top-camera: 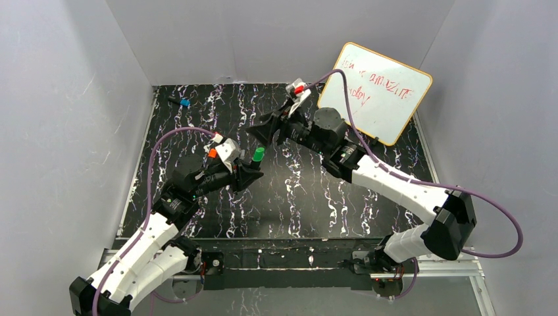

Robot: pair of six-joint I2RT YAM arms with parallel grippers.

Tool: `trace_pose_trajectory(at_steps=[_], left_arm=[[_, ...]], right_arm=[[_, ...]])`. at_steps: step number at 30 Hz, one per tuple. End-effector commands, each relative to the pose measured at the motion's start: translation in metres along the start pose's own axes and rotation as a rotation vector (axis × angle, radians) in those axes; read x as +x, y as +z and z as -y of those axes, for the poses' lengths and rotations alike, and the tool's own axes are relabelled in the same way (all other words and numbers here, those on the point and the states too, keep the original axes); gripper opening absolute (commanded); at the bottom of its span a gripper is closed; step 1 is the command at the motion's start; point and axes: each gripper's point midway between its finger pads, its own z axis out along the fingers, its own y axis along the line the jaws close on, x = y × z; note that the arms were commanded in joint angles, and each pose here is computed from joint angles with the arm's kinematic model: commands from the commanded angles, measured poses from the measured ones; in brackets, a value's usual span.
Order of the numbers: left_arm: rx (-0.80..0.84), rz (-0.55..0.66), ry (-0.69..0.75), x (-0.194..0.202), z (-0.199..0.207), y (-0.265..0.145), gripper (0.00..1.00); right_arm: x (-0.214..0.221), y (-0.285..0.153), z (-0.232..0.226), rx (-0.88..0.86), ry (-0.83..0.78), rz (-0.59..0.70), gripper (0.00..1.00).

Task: Insert the pens into the pen caps
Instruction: Press the pen cap onto the pen.

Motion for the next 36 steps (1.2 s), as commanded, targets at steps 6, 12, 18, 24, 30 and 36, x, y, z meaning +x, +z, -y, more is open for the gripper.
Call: trace_pose_trajectory(at_steps=[6, 12, 18, 24, 30, 36], left_arm=[[0.014, 0.067, 0.05, -0.026, 0.005, -0.004, 0.0], [0.007, 0.06, 0.046, -0.023, 0.003, -0.003, 0.0], [-0.005, 0.069, 0.058, -0.027, 0.001, -0.003, 0.0], [-0.012, 0.085, 0.066, -0.036, -0.001, -0.001, 0.0], [-0.023, 0.106, 0.06, -0.044, -0.002, 0.0, 0.0], [-0.038, 0.071, 0.042, -0.043, -0.007, 0.004, 0.0]], right_arm=[[-0.054, -0.008, 0.011, 0.007, -0.013, 0.123, 0.73], [-0.005, -0.01, 0.008, -0.04, 0.076, 0.011, 0.72], [0.063, -0.02, 0.0, -0.064, 0.153, -0.132, 0.72], [0.068, -0.025, 0.001, -0.057, 0.155, -0.144, 0.73], [0.066, -0.023, -0.002, -0.066, 0.15, -0.145, 0.72], [0.078, -0.021, -0.007, -0.047, 0.112, -0.176, 0.73]])
